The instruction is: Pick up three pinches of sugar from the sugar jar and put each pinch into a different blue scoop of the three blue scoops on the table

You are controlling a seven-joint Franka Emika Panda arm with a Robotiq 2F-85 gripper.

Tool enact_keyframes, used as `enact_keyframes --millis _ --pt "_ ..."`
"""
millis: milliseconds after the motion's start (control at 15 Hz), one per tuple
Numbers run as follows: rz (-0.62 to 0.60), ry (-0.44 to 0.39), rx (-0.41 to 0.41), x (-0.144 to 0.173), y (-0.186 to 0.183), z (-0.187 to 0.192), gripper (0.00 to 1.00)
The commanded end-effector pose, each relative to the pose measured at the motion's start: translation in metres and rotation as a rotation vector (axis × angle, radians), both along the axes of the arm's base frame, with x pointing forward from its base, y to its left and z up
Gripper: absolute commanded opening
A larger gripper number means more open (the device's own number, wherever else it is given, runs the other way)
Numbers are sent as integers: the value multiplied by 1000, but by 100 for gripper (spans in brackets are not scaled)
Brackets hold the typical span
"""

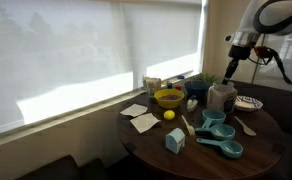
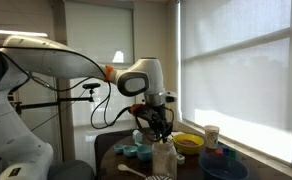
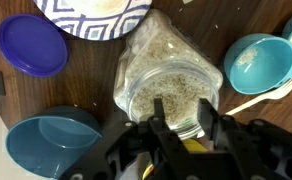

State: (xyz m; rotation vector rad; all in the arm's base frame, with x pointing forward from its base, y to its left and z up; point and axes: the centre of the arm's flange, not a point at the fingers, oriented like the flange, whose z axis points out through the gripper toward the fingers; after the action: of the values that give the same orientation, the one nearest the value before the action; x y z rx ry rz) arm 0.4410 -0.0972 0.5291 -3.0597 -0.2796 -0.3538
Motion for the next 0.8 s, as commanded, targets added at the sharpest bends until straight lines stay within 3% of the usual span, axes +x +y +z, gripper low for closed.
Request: enact_keyframes --millis 0,67,733 --pt "-27 -6 -5 13 -1 -12 25" --pt "-30 -4 -7 14 -2 -15 23" --pt "-28 57 -32 25 3 -48 39"
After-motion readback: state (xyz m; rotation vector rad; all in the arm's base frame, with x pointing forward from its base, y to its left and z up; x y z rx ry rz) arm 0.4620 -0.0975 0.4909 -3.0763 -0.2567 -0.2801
